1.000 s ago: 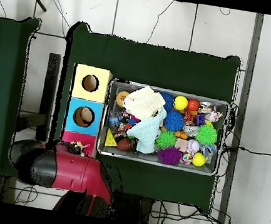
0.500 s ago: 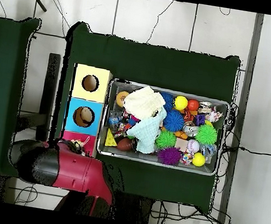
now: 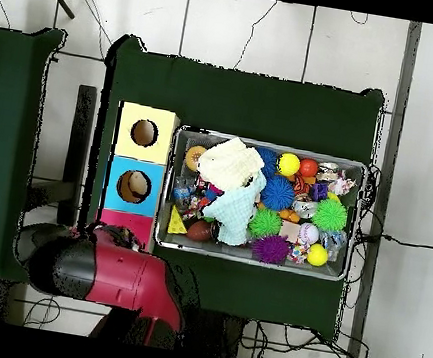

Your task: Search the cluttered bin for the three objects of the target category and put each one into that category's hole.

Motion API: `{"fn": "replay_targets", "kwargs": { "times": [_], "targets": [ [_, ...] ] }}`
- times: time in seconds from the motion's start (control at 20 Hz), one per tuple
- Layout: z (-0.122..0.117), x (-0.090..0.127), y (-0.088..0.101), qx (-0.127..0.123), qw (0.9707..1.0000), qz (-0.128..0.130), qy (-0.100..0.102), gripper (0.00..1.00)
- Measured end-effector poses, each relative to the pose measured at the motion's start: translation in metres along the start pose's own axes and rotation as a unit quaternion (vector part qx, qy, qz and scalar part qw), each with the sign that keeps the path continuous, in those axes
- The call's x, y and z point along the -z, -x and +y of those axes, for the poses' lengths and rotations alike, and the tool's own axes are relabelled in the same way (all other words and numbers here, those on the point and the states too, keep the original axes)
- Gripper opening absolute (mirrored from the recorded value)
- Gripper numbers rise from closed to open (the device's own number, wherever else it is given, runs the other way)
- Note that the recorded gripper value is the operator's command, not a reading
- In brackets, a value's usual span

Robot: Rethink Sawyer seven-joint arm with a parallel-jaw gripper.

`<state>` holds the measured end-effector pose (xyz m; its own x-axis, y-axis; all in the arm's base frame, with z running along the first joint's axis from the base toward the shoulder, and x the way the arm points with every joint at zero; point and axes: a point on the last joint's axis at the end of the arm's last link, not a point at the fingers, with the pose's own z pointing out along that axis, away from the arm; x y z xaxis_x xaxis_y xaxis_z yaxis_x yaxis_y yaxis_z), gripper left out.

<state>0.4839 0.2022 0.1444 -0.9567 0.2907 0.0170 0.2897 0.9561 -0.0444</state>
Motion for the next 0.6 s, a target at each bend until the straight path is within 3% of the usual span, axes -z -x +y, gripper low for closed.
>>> {"fn": "replay_targets", "kwargs": {
  "times": [0.6],
  "targets": [
    [-0.0039, 0.0006, 0.0014, -0.004, 1.0, -0.001, -0.002, 1.0]
  ]
}}
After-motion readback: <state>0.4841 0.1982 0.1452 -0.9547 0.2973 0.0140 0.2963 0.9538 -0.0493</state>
